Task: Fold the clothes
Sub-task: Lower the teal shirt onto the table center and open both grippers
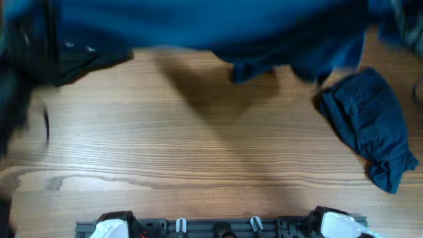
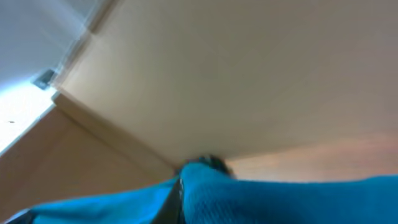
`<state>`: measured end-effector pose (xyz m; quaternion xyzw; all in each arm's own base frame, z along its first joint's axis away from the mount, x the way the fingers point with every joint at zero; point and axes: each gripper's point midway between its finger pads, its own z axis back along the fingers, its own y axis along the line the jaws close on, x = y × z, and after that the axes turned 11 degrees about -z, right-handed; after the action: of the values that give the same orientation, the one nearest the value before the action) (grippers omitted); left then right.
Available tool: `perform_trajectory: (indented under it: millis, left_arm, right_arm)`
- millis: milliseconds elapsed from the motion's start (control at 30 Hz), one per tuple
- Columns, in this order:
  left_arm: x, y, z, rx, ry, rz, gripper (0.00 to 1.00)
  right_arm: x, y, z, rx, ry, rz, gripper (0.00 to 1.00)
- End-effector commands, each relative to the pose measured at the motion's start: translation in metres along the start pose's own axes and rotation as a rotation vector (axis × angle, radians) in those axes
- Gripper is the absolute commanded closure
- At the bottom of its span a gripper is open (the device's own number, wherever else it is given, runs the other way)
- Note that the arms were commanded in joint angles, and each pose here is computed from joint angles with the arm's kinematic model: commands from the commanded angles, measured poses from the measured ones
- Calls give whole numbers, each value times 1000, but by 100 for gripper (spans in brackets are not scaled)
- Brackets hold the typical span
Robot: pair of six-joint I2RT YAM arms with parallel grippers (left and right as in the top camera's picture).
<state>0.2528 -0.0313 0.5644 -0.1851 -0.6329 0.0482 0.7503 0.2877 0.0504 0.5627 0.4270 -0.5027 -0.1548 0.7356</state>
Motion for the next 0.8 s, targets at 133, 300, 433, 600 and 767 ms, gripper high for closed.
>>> perform_trajectory:
  millis: [133, 300, 433, 600, 767]
  left_arm:
    - [-121, 46, 13, 231, 510, 177, 96]
    - [-140, 55, -2, 260, 621, 206, 96]
    - [-144, 60, -11, 268, 650, 214, 96]
    - [-149, 73, -31, 305, 681, 211, 96]
    - [-145, 91, -87, 306, 652, 200, 96]
  right_arm:
    - [-49, -113, 21, -519, 146, -55, 96]
    - [-55, -121, 28, -568, 171, -28, 96]
    - [-57, -120, 31, -572, 181, -1, 96]
    - [-51, -129, 20, -578, 191, -5, 96]
    - [-36, -149, -19, -555, 210, -58, 96]
